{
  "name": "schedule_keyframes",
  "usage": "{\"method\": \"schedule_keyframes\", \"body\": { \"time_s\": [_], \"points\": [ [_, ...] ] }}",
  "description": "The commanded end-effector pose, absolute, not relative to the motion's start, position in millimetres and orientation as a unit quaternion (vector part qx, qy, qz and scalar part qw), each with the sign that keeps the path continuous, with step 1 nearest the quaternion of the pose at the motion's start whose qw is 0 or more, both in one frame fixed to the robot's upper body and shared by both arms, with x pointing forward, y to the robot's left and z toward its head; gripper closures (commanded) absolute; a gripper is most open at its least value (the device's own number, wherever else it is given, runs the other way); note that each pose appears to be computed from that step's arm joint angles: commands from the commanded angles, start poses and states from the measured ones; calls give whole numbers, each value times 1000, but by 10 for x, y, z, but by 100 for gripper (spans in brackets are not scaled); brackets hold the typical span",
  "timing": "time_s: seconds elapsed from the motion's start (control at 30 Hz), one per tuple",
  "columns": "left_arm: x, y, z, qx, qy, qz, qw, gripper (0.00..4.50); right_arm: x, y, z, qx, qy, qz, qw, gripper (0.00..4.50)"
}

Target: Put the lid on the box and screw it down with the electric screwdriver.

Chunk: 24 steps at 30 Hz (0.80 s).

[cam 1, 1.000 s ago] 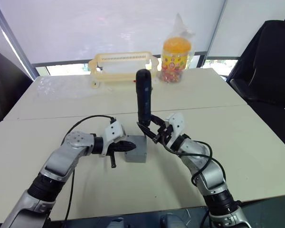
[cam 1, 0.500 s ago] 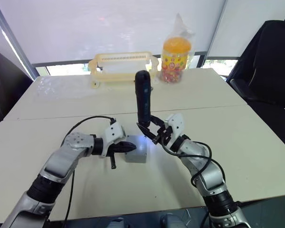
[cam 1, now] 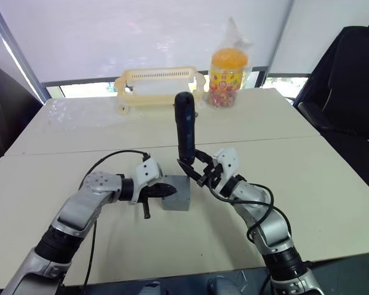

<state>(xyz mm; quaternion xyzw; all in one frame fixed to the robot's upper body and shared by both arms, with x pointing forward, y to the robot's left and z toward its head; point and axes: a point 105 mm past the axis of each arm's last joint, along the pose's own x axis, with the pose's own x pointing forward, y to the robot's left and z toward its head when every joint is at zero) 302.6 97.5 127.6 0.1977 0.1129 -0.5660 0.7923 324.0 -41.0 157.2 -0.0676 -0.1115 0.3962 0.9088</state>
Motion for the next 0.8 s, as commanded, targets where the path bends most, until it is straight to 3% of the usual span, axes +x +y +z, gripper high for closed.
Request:
{"method": "schedule_keyframes", "body": {
  "time_s": [0.03,0.17,0.3,0.37,0.57,0.7,0.8],
  "points": [
    [3015,997,1198,202,132,-565,789,446,3256,-434,1218,-73,-44,394,915,273],
    [3019,994,1167,208,134,-565,787,446,3279,-455,1550,-63,-89,385,917,273],
    [3055,1008,1089,222,142,-564,783,446,3047,-411,2470,-10,-186,402,897,273],
    [3069,1008,1079,222,142,-565,782,446,2935,-405,2691,10,-197,411,890,273],
    [3076,977,1071,216,137,-573,779,446,2779,-434,2941,27,-190,425,885,273],
    [3082,964,1128,203,127,-574,783,446,2923,-614,2960,78,-154,402,899,273],
    [3089,948,1300,173,102,-572,796,446,3037,-879,2929,75,-82,405,908,273]
  ]
}}
